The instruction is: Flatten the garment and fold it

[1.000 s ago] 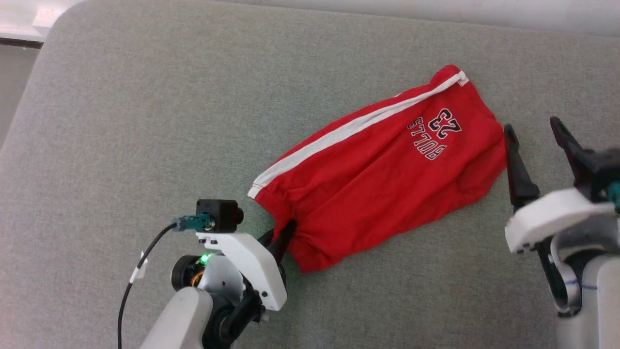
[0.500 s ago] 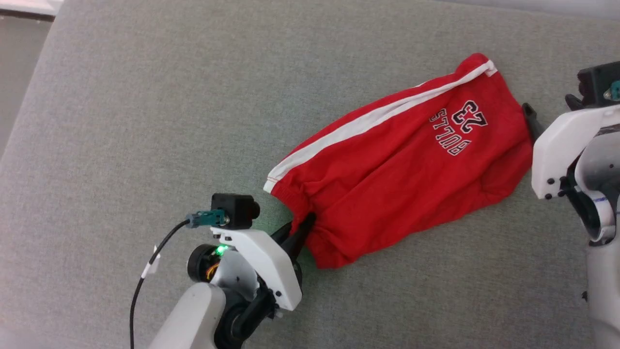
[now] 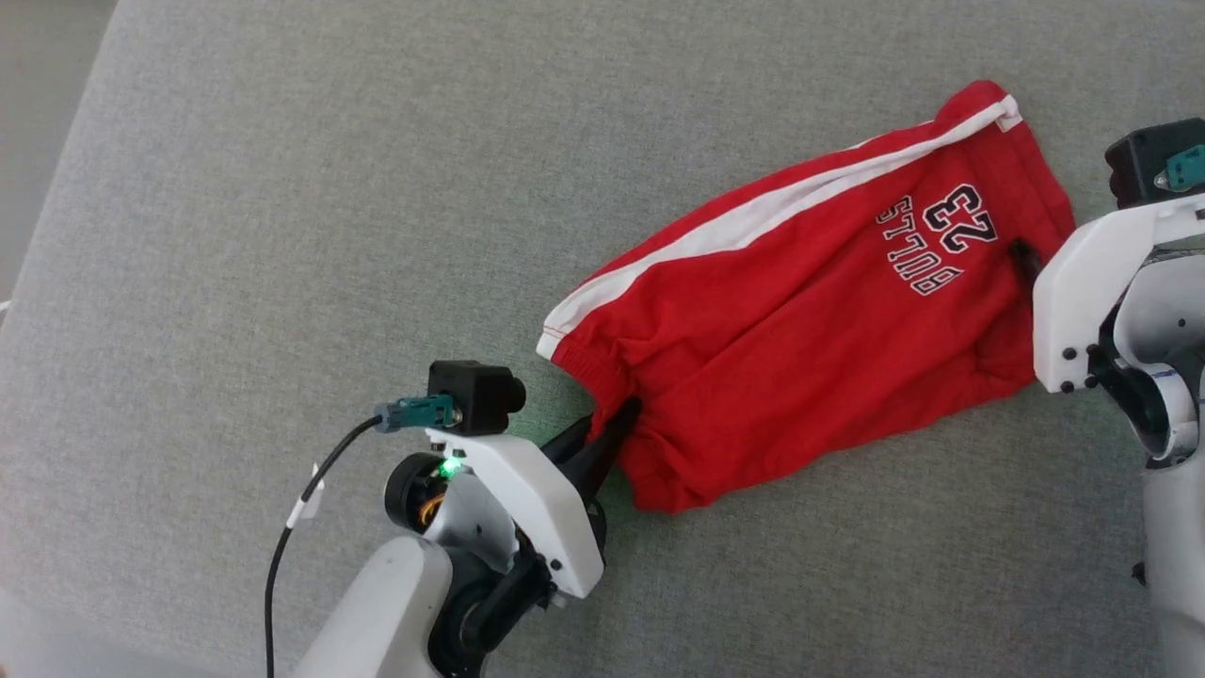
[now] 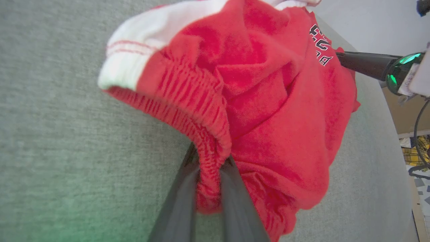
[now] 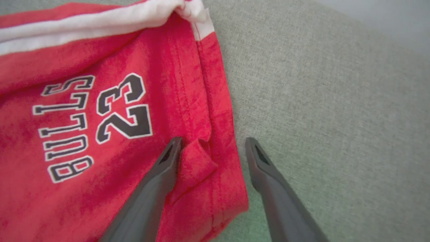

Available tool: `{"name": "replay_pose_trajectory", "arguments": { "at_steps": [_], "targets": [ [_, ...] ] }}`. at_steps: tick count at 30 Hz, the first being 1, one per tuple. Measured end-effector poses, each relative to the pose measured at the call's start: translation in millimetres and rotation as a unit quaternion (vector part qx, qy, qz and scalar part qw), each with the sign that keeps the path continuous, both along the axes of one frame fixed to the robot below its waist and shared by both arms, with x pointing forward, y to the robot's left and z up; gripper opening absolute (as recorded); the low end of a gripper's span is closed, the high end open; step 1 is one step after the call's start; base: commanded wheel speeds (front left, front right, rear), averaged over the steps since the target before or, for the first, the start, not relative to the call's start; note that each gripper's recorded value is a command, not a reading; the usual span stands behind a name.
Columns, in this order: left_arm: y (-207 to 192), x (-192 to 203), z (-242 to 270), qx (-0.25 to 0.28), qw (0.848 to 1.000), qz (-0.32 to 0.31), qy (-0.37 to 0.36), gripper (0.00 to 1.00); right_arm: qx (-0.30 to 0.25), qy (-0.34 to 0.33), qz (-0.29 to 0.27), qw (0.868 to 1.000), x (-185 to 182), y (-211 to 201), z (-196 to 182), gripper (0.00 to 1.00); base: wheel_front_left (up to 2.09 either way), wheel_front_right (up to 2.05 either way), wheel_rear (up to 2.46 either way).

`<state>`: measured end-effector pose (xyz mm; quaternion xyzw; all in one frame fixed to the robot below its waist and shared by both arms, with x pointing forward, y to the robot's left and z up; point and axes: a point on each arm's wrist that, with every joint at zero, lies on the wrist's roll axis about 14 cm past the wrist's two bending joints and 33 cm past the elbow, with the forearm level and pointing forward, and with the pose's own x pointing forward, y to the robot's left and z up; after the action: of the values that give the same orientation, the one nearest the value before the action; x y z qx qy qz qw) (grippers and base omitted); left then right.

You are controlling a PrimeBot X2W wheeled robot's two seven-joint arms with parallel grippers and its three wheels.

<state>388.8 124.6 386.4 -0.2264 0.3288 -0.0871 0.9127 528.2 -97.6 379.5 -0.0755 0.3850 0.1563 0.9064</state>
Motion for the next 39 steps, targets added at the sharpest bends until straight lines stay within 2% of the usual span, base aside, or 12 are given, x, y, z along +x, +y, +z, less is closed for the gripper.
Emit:
{"name": "replay_pose_trajectory", "arguments": {
  "at_steps": [3, 4, 5, 6, 9, 18, 24, 39],
  "targets": [
    [0.0, 1.9, -1.4, -0.001, 1.0, -0.001, 0.0, 0.0, 0.002, 0.009, -0.003, 1.0, 0.0, -1.5, -5.0, 1.0, 0.0, 0.0, 0.0],
    [-0.2, 2.9, -1.8, -0.001, 1.0, -0.001, 0.001, 0.0, 0.005, 0.014, -0.005, 1.0, -0.1, -1.7, -6.6, 0.79, 0.0, 0.0, 0.0],
    [-0.3, 3.8, -2.3, -0.001, 1.0, -0.001, 0.001, 0.0, 0.011, 0.021, -0.01, 1.0, -0.1, -1.9, -8.0, 0.31, 0.0, 0.0, 0.0],
    [-0.4, 4.7, -2.7, -0.002, 1.0, -0.001, 0.0, 0.0, 0.016, 0.031, -0.012, 0.999, -2.1, -1.0, -10.7, 0.0, 0.0, 0.0, 0.0],
    [-1.3, 8.0, -2.4, -0.003, 1.0, -0.003, -0.002, 0.0, 0.032, 0.044, -0.015, 0.998, -5.1, 3.4, -10.5, 0.0, 0.0, 0.0, 0.0],
    [0.4, 12.3, 7.3, -0.012, 1.0, 0.007, -0.019, 0.0, 0.041, 0.009, -0.027, 0.999, -7.4, -3.3, 5.4, 0.0, 0.0, 0.0, 0.0],
    [12.1, 5.6, 16.3, -0.021, 0.999, 0.029, -0.022, 0.0, 0.071, -0.008, -0.049, 0.996, -21.8, -10.1, 19.2, 0.0, 0.0, 0.0, 0.0],
    [-2.4, -50.8, 34.8, -0.066, 0.998, 0.001, 0.006, 0.0, 0.122, -0.016, -0.134, 0.983, -124.6, -59.5, 38.8, 0.0, 0.0, 0.0, 0.0]
  ]
}}
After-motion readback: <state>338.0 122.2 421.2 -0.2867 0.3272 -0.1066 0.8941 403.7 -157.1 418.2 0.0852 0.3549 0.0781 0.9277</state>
